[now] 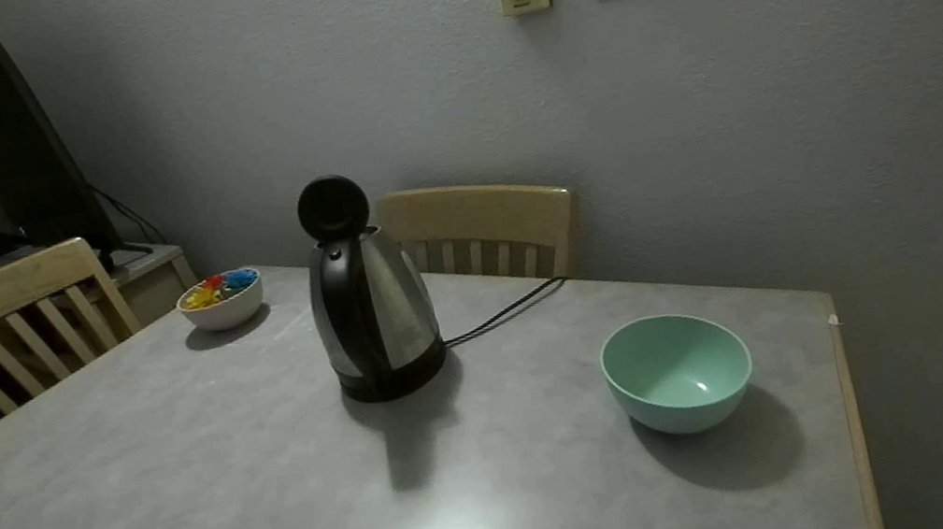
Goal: Close the kettle
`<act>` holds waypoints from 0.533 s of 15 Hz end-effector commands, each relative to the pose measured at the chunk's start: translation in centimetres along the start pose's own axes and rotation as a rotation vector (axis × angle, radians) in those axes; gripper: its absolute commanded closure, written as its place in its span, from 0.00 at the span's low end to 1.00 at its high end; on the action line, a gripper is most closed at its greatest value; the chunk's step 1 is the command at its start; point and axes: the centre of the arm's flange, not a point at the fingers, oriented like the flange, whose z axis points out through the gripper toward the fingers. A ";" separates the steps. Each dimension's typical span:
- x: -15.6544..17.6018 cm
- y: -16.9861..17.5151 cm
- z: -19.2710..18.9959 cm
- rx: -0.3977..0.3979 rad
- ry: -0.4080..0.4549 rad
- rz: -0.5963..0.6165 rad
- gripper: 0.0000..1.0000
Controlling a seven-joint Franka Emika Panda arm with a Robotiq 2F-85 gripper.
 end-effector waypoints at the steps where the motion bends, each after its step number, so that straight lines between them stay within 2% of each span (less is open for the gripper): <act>1: 1.6 1.5 0.3 0.023 -0.041 0.014 0.00; 2: 0.5 0.9 0.6 0.006 -0.017 0.018 0.00; 6: 0.9 1.2 0.6 0.008 -0.020 0.025 0.00; 8: 2.6 2.0 1.3 0.031 0.049 0.010 0.00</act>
